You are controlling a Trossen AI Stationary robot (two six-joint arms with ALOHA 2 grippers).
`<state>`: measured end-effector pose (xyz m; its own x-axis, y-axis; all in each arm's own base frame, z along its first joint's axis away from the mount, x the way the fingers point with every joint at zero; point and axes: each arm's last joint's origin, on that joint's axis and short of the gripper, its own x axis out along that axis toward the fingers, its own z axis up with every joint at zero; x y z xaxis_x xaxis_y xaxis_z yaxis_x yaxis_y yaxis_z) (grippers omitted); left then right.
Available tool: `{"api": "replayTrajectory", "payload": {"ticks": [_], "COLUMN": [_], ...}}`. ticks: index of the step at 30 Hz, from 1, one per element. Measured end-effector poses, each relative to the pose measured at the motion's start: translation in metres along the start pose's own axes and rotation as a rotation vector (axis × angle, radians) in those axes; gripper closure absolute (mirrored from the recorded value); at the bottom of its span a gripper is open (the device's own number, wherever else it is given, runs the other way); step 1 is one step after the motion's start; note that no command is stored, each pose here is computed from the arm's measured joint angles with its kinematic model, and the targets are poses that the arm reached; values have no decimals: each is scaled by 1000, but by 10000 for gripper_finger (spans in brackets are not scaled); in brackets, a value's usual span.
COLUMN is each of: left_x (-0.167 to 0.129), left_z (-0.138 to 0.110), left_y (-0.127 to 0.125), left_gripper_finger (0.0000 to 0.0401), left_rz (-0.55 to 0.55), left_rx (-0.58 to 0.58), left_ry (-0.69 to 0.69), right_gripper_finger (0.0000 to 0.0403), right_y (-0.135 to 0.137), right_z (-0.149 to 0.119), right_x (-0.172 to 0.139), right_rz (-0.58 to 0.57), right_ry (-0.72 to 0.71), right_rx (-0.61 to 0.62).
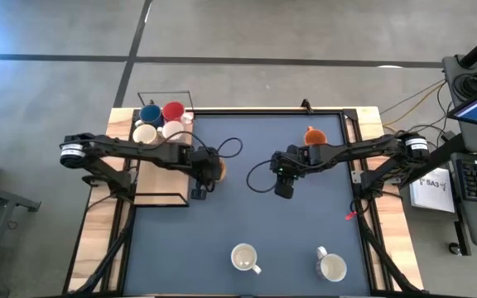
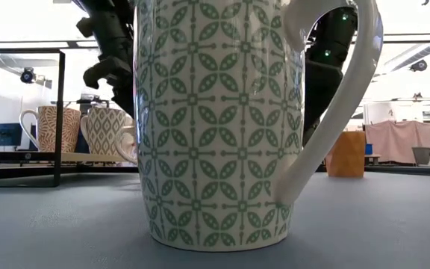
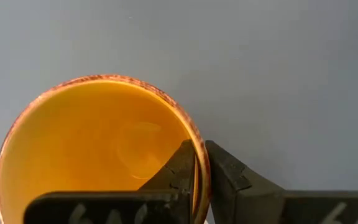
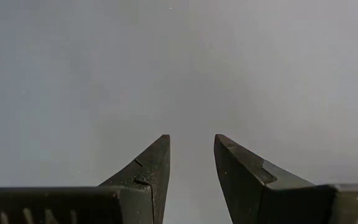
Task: Place coffee mugs
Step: Put the yellow patterned mug on the shelf
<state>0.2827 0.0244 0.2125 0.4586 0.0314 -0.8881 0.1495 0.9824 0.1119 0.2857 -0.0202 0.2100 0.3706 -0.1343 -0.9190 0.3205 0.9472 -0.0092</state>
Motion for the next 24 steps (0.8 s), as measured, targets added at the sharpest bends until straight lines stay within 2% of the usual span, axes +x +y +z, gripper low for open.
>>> {"api": "replayTrajectory", "payload": {"ticks": [7,10,18,24], "left_x": [-41,-62,-100,-116], "left_z": [-13,-20,-53,-76], "left_y": [-4,-5,-10,-16], "left_gripper_finger": [393,393,393,393], "left_rz": [1,35,162,156], "left_rx": [-40,-65,-147,-234], "left_ry": [2,-13,97,188], "right_gripper_finger": [289,289,290,291], "right_y": [0,1,2,3], "right_z": [0,3,6,7], "right_x": [1,1,0,0], "right_rz": [10,15,24,29], "right_ry": [-10,-32,-64,-73], "right_rx": [12,15,19,42]}}
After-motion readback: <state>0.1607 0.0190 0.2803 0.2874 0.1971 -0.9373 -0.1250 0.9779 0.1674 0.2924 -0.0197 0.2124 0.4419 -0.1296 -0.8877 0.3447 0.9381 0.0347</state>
